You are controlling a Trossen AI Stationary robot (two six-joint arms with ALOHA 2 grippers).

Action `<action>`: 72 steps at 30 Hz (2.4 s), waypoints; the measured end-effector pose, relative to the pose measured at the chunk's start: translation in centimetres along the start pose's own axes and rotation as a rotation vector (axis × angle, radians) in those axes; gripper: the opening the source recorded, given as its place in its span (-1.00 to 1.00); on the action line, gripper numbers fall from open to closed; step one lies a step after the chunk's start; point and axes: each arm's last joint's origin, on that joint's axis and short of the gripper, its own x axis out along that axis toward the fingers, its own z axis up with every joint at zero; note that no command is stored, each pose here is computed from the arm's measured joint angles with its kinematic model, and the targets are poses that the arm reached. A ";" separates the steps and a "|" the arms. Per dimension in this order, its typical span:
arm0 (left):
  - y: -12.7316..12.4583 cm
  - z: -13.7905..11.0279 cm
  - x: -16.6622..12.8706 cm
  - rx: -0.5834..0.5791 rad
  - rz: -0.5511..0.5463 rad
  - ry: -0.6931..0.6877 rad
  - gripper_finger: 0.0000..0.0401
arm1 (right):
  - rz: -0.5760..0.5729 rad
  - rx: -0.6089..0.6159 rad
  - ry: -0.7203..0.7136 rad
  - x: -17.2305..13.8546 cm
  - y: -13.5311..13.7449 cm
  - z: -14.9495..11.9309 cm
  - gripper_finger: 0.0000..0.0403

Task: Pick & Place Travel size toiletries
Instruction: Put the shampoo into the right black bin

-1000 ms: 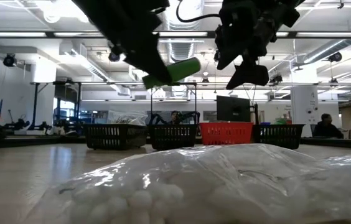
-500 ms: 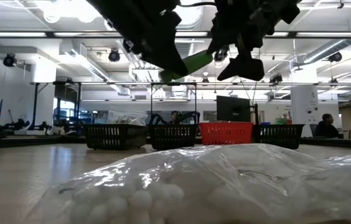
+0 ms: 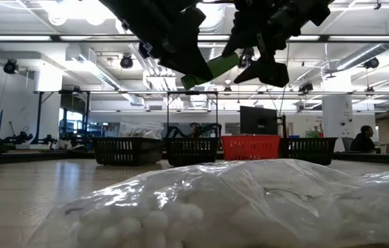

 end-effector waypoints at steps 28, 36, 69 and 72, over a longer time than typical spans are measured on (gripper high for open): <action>0.1 0.0 0.1 0.047 0.009 0.001 -0.25 | 0.018 -0.003 -0.038 0.2 0.2 0.3 -0.11; 0.1 0.0 0.1 0.045 0.011 -0.001 -0.10 | 0.010 -0.050 -0.043 0.2 0.2 0.4 -0.44; 1.5 -1.4 -2.2 -0.161 0.053 0.131 0.16 | -0.837 0.020 -0.243 -5.8 -7.2 -3.3 -0.36; 1.2 -1.5 -2.2 -0.165 -0.032 0.167 0.16 | -0.863 0.015 -0.211 -5.2 -7.9 -3.4 -0.26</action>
